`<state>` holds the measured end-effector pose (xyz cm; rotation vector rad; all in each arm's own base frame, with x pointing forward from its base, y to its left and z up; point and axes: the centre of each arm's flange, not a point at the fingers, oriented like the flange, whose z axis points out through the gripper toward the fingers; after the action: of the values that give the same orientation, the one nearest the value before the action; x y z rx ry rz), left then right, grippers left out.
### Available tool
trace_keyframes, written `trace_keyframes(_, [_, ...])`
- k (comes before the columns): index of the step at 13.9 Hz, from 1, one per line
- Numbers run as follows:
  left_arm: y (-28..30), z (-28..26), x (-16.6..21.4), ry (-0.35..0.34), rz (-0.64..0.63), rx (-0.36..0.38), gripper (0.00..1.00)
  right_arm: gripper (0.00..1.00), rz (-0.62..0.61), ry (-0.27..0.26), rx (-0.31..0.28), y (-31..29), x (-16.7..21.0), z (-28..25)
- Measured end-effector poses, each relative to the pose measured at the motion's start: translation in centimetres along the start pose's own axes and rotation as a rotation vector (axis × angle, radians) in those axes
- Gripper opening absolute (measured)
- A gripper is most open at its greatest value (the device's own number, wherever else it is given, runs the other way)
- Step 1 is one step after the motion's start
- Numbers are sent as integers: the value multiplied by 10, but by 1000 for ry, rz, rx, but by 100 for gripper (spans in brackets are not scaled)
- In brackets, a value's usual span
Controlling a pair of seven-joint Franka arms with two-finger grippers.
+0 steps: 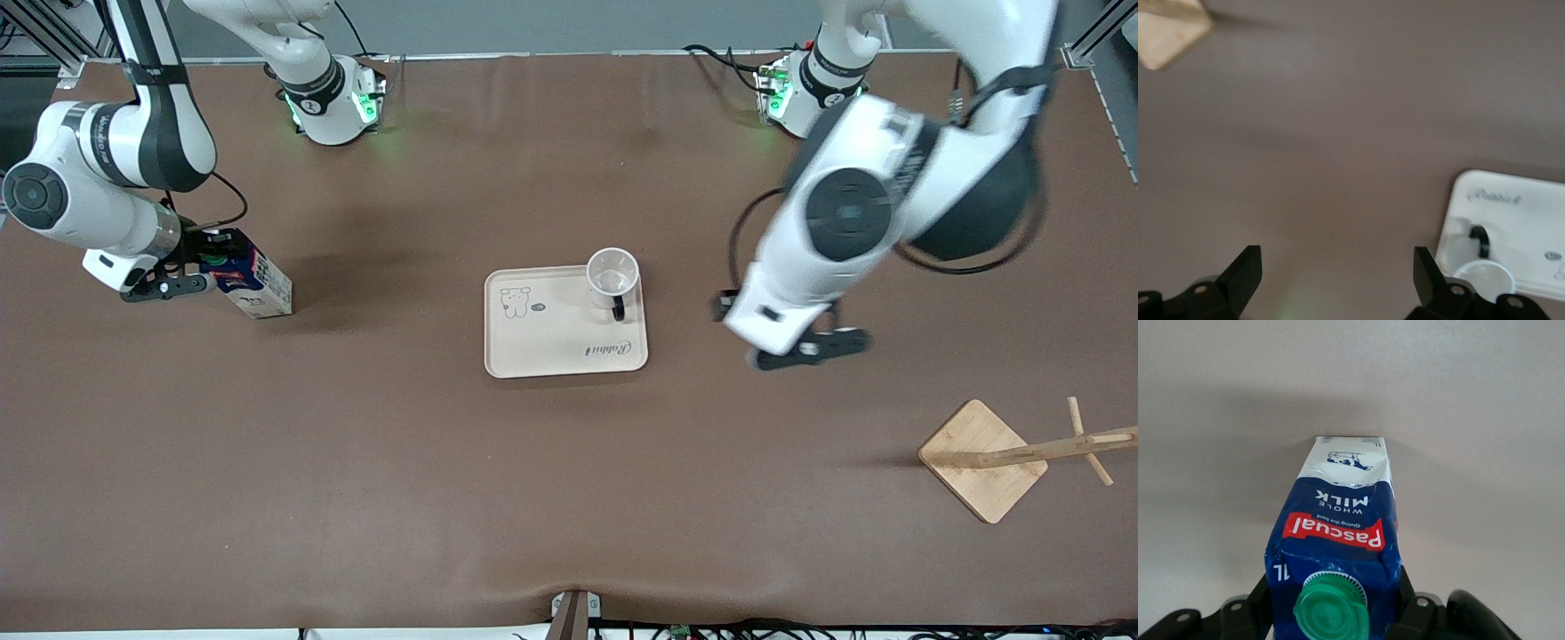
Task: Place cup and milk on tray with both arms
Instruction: 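Lift the milk carton with the right gripper while the left gripper withdraws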
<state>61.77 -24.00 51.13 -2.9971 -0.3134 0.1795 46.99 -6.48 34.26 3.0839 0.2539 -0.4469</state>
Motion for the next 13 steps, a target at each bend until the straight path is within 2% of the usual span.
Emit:
trace_keyframes(3, [-78,-36,16,28,-42,-11,100,71,11,-49,15,4,0,-51])
trace_keyframes(5, [-126,-57,19,47,-70,-13,100,65,9,-57,34,-1,2,-88])
trace_keyframes(7, [-169,-71,19,66,-67,-11,100,64,-12,-68,67,-16,8,-119])
trace_keyframes(10, [-194,-83,11,85,-58,-5,100,64,-27,-76,117,-47,34,-145])
trace_keyframes(13, [-193,-90,2,124,-17,-1,100,64,58,-91,109,-103,62,-148])
